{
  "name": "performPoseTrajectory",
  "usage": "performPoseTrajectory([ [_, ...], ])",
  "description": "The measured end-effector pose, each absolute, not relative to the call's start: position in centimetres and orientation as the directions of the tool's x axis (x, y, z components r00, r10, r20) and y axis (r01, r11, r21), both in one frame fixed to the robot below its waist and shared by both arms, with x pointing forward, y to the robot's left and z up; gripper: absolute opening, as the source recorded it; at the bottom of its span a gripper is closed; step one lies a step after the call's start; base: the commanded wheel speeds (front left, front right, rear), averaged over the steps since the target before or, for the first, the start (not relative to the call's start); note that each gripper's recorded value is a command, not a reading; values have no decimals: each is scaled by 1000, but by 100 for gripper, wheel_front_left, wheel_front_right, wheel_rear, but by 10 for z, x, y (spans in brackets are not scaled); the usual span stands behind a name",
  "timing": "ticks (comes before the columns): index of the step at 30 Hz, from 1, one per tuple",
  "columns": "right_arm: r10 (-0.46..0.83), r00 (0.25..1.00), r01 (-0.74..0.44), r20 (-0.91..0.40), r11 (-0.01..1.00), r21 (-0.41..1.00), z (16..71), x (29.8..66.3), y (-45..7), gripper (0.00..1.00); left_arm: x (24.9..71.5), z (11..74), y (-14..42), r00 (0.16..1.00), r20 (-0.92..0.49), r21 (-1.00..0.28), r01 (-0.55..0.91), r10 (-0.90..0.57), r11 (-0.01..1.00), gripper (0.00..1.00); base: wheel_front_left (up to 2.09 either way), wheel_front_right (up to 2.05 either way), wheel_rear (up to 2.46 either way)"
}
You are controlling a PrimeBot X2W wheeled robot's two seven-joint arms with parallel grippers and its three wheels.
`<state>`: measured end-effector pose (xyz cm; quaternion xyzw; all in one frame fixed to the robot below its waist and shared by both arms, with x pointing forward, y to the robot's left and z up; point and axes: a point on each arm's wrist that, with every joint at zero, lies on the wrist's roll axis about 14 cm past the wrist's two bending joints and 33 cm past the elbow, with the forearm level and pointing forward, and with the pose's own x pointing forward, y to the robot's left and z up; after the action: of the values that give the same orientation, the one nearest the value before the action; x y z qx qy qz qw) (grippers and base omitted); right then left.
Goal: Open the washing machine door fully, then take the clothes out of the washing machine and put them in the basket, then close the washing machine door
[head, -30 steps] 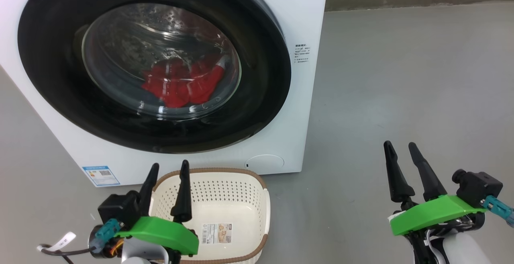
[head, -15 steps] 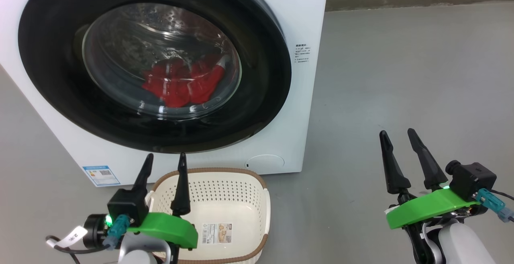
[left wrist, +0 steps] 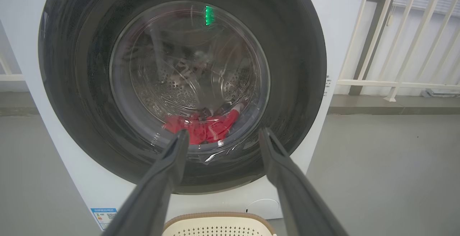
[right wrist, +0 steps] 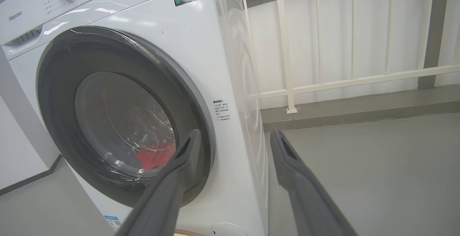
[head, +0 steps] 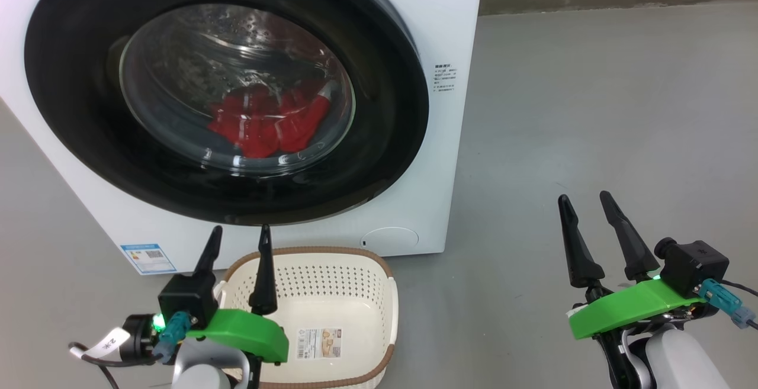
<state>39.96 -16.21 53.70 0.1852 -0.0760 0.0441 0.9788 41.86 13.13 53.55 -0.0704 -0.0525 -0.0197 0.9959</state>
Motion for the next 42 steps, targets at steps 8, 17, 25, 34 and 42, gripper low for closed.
performPoseTrajectory([
  [8,59,985,-115,164,927,356,537,400,-162,100,419,534,132,994,104,-138,44,-30,989,100,0,0,0],
  [17,62,984,-117,164,927,356,537,405,-161,100,420,530,132,995,94,-146,43,-30,988,100,0,0,0],
  [25,65,986,-118,155,926,358,533,414,-159,0,424,526,131,996,84,-156,46,-33,987,100,0,0,0],
  [34,79,982,-139,170,916,377,537,435,-152,0,429,522,129,996,83,-169,52,-39,984,100,0,0,0],
  [42,74,981,-154,178,856,493,538,460,-146,0,438,515,133,997,69,-171,40,-29,984,100,0,0,0],
])
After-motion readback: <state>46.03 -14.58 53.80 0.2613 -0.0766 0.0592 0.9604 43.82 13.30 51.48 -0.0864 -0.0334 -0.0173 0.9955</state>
